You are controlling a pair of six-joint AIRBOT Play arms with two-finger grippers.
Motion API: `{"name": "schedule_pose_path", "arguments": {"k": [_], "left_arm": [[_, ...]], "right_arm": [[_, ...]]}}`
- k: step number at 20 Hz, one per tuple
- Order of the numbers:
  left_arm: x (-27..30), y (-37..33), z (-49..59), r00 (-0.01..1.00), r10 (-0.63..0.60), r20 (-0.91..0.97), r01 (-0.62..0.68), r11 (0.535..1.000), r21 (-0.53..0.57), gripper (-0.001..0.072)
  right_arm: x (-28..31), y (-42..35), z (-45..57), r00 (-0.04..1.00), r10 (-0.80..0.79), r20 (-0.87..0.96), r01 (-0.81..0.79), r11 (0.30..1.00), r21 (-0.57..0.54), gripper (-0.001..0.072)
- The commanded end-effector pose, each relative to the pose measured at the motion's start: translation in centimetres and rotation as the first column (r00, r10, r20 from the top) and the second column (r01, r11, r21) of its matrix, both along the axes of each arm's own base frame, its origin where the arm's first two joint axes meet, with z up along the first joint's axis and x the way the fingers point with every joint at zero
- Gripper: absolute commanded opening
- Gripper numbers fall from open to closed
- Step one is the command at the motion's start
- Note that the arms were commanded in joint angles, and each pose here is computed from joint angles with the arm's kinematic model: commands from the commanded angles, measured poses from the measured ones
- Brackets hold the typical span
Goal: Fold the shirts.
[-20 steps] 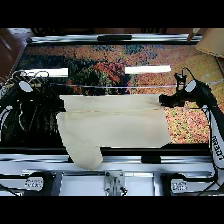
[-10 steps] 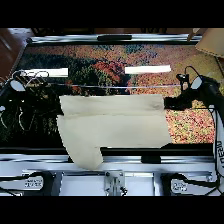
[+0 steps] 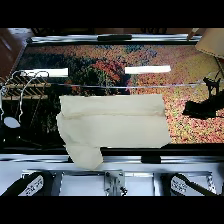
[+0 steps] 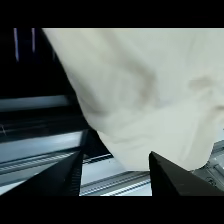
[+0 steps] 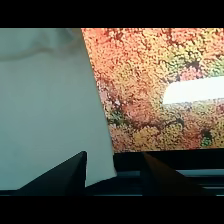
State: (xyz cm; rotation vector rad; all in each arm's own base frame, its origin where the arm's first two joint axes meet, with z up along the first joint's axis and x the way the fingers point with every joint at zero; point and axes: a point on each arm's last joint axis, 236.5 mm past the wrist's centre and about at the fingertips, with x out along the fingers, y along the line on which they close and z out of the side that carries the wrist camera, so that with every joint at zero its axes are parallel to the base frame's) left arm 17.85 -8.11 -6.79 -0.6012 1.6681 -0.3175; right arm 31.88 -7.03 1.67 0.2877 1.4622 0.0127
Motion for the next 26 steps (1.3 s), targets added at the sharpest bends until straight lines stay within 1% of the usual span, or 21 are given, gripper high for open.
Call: {"name": "schedule_pose_path", "arguments": {"k": [1,4,7,8,9,10,11,12,13,14,16,18,19,20,22,24,25,26], "left_arm": [[-1.7,-1.4,-1.6,1.0,0.016,0.023,-0.016,1.0,-0.019,0.0493],[-1.3,-2.1,-2.5,0.998,-0.029,0.058,0.029,0.999,0.014,0.0493],[-1.7,-3.2,-3.8,0.998,-0.051,0.025,0.05,0.998,0.024,0.0485],[-1.8,-3.5,-4.1,0.998,-0.06,0.015,0.06,0.998,0.022,0.0425],[-1.9,-3.7,-4.4,0.998,-0.065,0.009,0.064,0.998,0.022,0.0342],[-1.9,-3.8,-4.5,0.998,-0.065,0.006,0.065,0.998,0.022,0.0241],[-2.0,-3.8,-4.5,0.998,-0.066,0.002,0.066,0.998,0.019,0.0106],[-2.1,-3.8,-4.5,0.998,-0.069,-0.004,0.069,0.998,0.016,0.0088],[-2.2,-3.8,-4.4,0.997,-0.072,-0.008,0.072,0.997,0.015,0.0054],[-2.2,-3.8,-4.5,0.997,-0.072,-0.007,0.072,0.997,0.017,0.0032],[-2.2,-3.8,-4.5,0.997,-0.072,-0.007,0.072,0.997,0.017,0.0032],[-2.2,-3.8,-4.5,0.997,-0.071,-0.007,0.071,0.997,0.017,0.0032],[-2.2,-3.8,-4.5,0.997,-0.071,-0.007,0.071,0.997,0.017,0.0032],[-2.2,-3.8,-4.4,0.997,-0.071,-0.006,0.072,0.997,0.017,0.0031],[-2.1,-3.8,-4.4,0.997,-0.071,-0.005,0.071,0.997,0.017,0.0032],[-2.1,-3.8,-4.4,0.997,-0.071,-0.004,0.071,0.997,0.016,0.0032],[-2.0,-3.8,-4.4,0.997,-0.073,-0.001,0.073,0.997,0.017,0.0032],[-1.9,-3.8,-4.3,0.997,-0.077,0.006,0.077,0.997,0.016,0.0032]], "right_arm": [[-0.3,-0.1,0.4,1.0,-0.004,0.01,0.004,1.0,0.013,0.045],[-1.0,-0.1,0.0,1.0,0.013,-0.015,-0.012,1.0,0.015,0.0453],[-2.9,0.7,-2.0,0.996,0.017,-0.088,-0.013,0.999,0.047,0.0454],[-3.8,1.1,-2.8,0.992,0.023,-0.12,-0.016,0.998,0.061,0.0454],[-4.7,1.5,-3.6,0.988,0.029,-0.151,-0.018,0.997,0.075,0.0454],[-5.7,1.9,-4.5,0.983,0.035,-0.182,-0.019,0.996,0.09,0.0454],[-6.7,2.5,-5.4,0.977,0.059,-0.207,-0.037,0.993,0.112,0.0458],[-8.4,3.3,-6.6,0.964,0.093,-0.248,-0.058,0.988,0.145,0.0614],[-10.1,4.0,-7.8,0.95,0.117,-0.291,-0.068,0.983,0.173,0.067],[-11.3,4.5,-8.8,0.94,0.131,-0.315,-0.073,0.979,0.189,0.0669],[-12.8,5.1,-10.2,0.93,0.131,-0.344,-0.063,0.977,0.203,0.0668],[-12.8,5.8,-11.1,0.938,0.101,-0.333,-0.029,0.976,0.215,0.0666],[-12.4,6.4,-11.4,0.946,0.081,-0.314,-0.006,0.972,0.233,0.0664],[-12.0,7.0,-11.7,0.953,0.064,-0.296,0.013,0.968,0.249,0.0624],[-11.2,7.6,-12.3,0.964,0.026,-0.265,0.046,0.964,0.263,0.0624],[-10.7,7.9,-12.8,0.969,0.002,-0.246,0.062,0.966,0.252,0.0624],[-10.5,8.1,-13.0,0.971,0.007,-0.239,0.053,0.968,0.244,0.06],[-10.2,8.4,-13.1,0.974,0.023,-0.226,0.031,0.971,0.235,0.0404]]}}
